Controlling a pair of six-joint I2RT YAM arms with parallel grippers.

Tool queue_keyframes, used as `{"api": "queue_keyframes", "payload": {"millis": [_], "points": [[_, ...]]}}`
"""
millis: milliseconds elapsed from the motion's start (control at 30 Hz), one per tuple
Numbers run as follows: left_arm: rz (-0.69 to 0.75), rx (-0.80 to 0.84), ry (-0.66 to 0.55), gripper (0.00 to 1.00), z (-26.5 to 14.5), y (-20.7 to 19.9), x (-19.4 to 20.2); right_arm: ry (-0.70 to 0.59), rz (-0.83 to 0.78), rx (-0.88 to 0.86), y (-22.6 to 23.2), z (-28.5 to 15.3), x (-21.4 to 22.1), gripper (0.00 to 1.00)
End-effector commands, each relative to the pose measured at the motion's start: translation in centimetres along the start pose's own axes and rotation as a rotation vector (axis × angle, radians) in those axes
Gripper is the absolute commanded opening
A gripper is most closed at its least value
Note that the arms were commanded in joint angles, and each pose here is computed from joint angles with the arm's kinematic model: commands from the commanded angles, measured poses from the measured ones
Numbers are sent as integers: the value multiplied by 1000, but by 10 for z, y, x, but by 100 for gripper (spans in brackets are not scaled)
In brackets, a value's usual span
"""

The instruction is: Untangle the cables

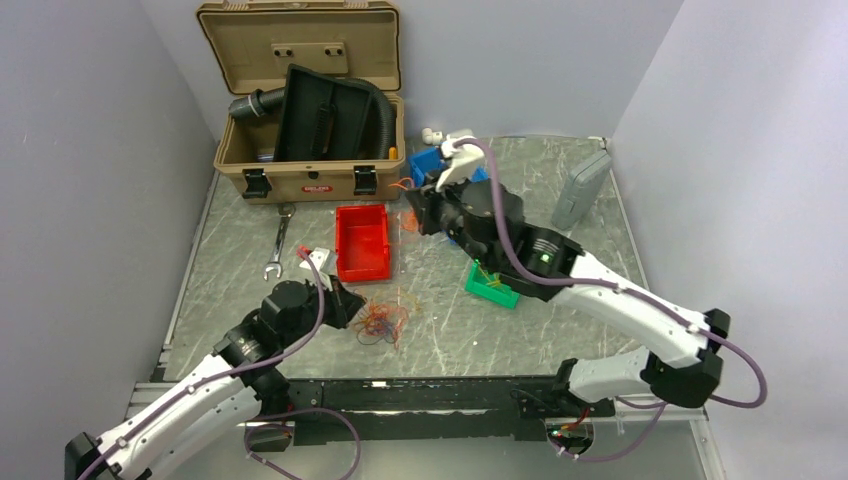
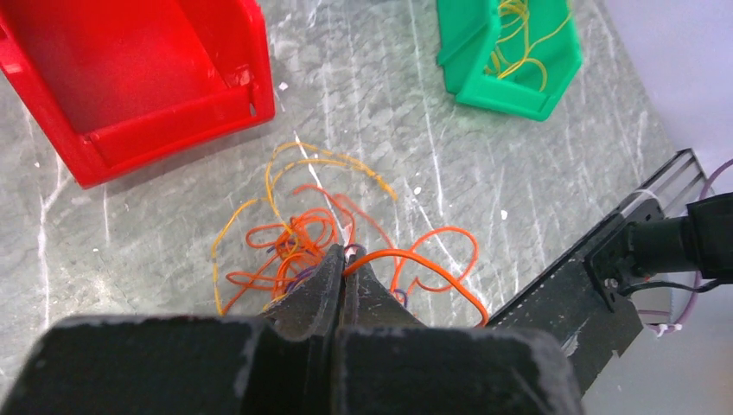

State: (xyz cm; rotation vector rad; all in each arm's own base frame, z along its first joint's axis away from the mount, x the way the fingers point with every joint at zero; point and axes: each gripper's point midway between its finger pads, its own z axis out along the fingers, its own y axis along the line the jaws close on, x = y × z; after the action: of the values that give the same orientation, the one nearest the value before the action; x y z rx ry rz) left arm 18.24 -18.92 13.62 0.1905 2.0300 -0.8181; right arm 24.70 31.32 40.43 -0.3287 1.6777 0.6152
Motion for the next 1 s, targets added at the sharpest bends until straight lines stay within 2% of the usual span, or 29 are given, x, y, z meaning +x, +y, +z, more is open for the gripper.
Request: {"api": "queue_keyframes", "payload": {"millis": [0, 400, 833, 867, 933, 967], "points": [[27, 30, -51, 0, -15, -14, -25, -79, 71, -128, 29, 23, -27, 0], [65, 16, -93, 0, -38, -21, -50, 65, 143, -185, 47, 114, 47, 0], [98, 18, -98, 0, -48, -26, -62, 212, 121, -134, 37, 177, 136, 0], [101, 19, -100, 0, -49, -27, -63, 237, 111, -123, 34, 182, 147, 6], [107, 16, -103, 0, -49, -27, -65, 287, 105, -89, 29, 186, 164, 45], [110, 13, -105, 0, -49, -27, -66, 299, 109, -82, 28, 186, 167, 60]]}}
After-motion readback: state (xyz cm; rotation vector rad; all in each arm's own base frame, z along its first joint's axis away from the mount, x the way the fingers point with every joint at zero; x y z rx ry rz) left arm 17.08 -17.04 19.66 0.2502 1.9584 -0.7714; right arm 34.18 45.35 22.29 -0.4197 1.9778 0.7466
